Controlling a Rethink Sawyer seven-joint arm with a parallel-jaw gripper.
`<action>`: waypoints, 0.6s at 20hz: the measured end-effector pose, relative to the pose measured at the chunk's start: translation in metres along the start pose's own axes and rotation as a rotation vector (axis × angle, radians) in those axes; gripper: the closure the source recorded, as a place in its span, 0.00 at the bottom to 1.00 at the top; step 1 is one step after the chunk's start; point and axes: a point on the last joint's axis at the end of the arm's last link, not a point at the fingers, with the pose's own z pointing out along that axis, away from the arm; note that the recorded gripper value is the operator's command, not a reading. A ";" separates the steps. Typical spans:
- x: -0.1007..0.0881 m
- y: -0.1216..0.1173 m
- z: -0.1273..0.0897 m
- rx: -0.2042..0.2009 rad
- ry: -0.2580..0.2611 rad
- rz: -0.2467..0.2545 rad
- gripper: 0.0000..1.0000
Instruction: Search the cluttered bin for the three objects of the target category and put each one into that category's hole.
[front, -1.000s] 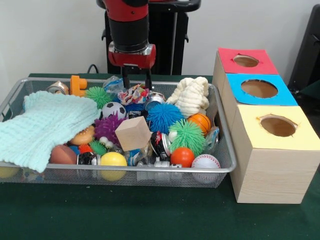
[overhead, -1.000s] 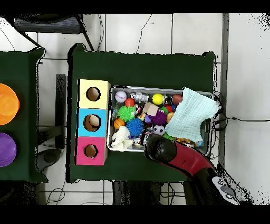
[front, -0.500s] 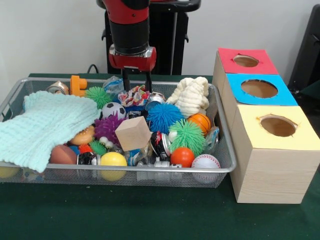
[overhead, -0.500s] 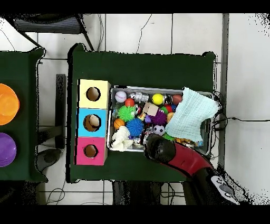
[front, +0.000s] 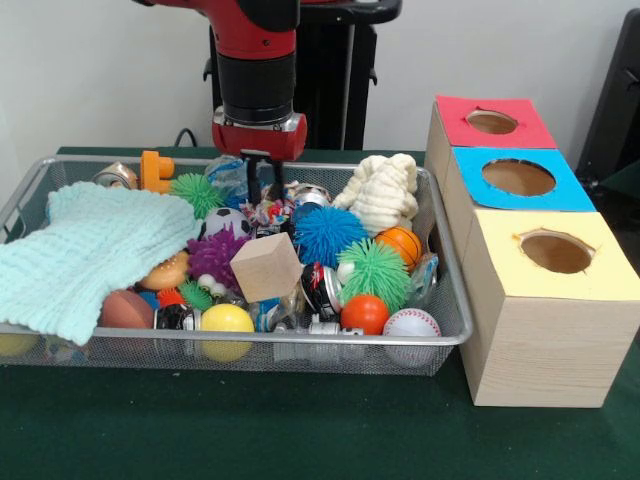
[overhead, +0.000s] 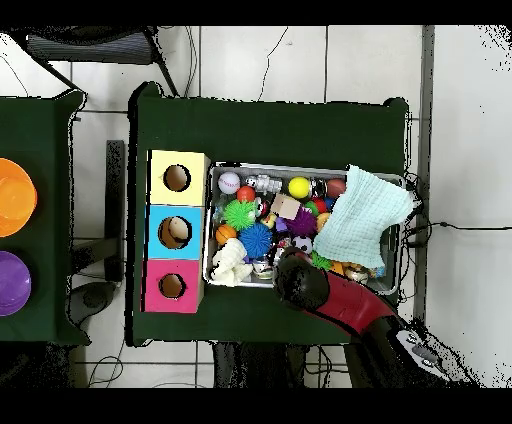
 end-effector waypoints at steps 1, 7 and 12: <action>0.000 0.000 0.000 0.001 -0.008 -0.001 1.00; 0.005 0.004 -0.001 0.008 -0.009 -0.009 1.00; 0.004 0.004 -0.005 0.017 -0.015 -0.014 1.00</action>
